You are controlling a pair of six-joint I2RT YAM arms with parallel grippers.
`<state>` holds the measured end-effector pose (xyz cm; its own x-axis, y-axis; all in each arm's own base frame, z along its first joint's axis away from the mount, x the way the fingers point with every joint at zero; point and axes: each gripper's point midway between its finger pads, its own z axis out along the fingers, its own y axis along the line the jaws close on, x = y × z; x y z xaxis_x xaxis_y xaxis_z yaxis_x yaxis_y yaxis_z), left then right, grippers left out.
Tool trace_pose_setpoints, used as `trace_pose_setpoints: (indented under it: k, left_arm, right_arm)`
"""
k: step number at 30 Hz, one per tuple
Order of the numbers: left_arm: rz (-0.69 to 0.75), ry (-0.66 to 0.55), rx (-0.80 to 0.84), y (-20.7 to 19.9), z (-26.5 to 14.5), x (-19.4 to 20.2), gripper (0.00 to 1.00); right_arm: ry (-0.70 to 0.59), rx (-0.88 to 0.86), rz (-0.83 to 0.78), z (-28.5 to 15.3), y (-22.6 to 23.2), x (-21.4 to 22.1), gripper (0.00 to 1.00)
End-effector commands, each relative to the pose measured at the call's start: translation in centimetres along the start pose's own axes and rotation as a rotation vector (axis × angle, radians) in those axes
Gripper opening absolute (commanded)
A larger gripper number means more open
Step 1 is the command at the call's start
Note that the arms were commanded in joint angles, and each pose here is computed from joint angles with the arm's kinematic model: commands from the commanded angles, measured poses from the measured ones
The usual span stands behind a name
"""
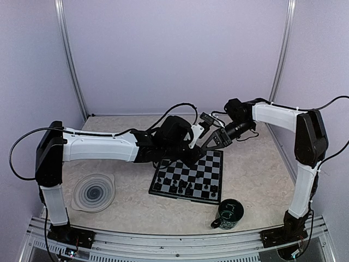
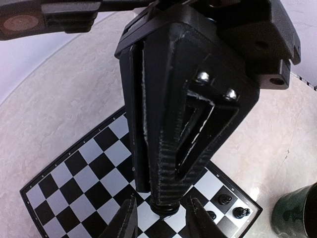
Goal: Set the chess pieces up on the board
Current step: Pass from the left arm to the right, then place the knight at b8.
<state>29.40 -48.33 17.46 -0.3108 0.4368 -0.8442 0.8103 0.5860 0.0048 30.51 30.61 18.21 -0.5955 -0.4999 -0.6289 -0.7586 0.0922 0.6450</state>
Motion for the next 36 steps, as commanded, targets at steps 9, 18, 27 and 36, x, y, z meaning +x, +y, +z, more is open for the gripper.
trace_pose_setpoints:
  k: [9,18,27,36]
  left_arm:
    - [-0.024,-0.033,0.106,4.2,-5.3,-3.1,0.52]
    - [-0.020,-0.157,-0.128,10.5,-8.0,-7.8,0.73]
    - [-0.177,-0.532,-0.126,14.4,-15.9,-8.5,0.99]
    - [-0.147,-0.472,-0.039,13.0,-14.9,-7.3,0.97]
  right_arm:
    - [0.064,0.234,-0.354,-0.3,-0.1,2.7,0.00]
    - [0.300,0.319,-0.667,5.2,2.4,9.7,0.00]
    - [0.423,0.359,-0.725,7.9,1.2,13.3,0.00]
    - [0.472,0.385,-0.699,8.7,-0.8,14.5,0.00]
